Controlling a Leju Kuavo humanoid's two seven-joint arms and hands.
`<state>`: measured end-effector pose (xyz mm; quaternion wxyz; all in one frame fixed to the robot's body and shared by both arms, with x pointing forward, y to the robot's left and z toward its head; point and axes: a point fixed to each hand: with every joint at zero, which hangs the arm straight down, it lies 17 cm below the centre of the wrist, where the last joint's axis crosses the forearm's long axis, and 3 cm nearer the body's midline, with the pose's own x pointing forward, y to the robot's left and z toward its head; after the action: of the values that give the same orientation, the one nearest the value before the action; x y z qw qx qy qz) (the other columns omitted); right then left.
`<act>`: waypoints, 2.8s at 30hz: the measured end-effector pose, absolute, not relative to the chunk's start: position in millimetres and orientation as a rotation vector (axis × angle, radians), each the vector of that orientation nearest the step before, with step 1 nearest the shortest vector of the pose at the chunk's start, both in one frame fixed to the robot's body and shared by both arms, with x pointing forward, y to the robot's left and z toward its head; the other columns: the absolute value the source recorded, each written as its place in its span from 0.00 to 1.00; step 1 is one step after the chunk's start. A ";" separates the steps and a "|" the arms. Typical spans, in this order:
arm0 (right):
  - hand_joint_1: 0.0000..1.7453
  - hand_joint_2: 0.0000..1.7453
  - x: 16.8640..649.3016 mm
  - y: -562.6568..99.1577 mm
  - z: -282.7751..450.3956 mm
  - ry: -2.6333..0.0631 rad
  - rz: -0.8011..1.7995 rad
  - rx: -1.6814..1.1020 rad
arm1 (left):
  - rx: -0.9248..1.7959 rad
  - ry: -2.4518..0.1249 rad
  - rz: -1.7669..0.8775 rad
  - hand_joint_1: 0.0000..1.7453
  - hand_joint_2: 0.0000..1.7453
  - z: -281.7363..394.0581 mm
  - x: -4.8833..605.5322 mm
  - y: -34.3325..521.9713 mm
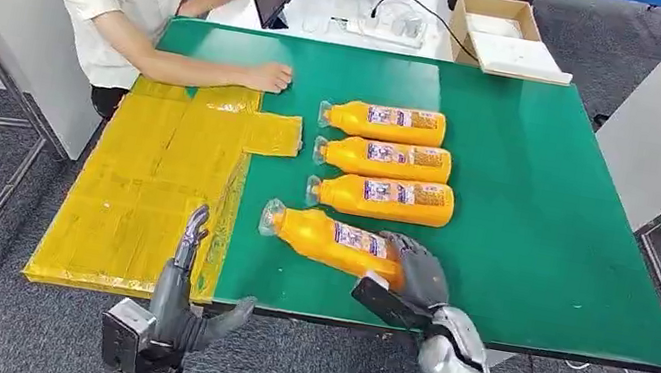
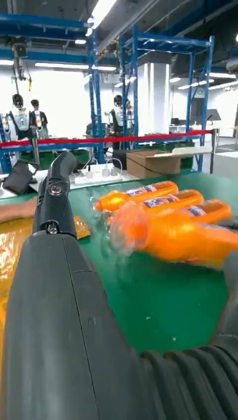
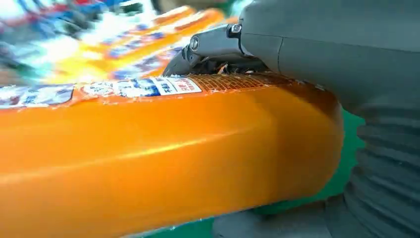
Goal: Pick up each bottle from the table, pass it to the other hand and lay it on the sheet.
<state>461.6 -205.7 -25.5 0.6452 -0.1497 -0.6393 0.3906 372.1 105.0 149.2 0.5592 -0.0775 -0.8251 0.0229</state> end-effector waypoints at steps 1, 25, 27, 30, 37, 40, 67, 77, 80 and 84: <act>1.00 1.00 459.8 -207.7 -20.0 -1.486 0.839 -0.324 | -0.201 -1.936 0.059 0.00 1.00 149.2 376.6 100.9; 1.00 1.00 413.1 -148.3 83.3 -1.884 0.612 -0.225 | -0.807 -1.524 0.190 0.00 1.00 122.9 364.2 15.6; 1.00 1.00 413.0 -133.9 88.8 -1.907 0.621 -0.198 | -0.852 -1.496 0.184 0.00 1.00 123.8 360.1 9.4; 1.00 1.00 410.0 -108.3 92.7 -1.924 0.641 -0.144 | -0.880 -1.469 0.191 0.00 1.00 123.5 358.7 5.8; 1.00 1.00 404.6 -73.8 83.8 -1.898 0.693 -0.061 | -0.888 -1.493 0.182 0.00 1.00 130.0 358.4 6.3; 1.00 1.00 403.6 -58.1 75.3 -1.870 0.732 -0.028 | -0.789 -1.543 0.179 0.00 1.00 128.7 364.7 15.3; 0.00 1.00 375.2 -2.2 51.7 -1.807 0.893 0.044 | -0.466 -1.677 0.310 1.00 1.00 132.5 385.2 62.7; 0.00 0.00 343.7 14.7 49.1 -1.854 0.884 0.137 | -0.733 -1.476 0.544 1.00 1.00 125.8 383.8 74.2; 0.00 0.00 334.2 13.7 48.1 -1.884 0.866 0.096 | -0.506 -1.587 0.521 1.00 1.00 125.4 390.5 102.5; 0.00 0.00 312.3 11.8 46.0 -1.920 0.840 0.060 | -0.277 -1.695 0.502 1.00 1.00 135.3 405.5 134.0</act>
<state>312.3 11.8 46.0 0.4992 0.0248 -0.7935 0.3471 405.5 134.0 135.3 0.6260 -0.1206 -0.7388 0.2188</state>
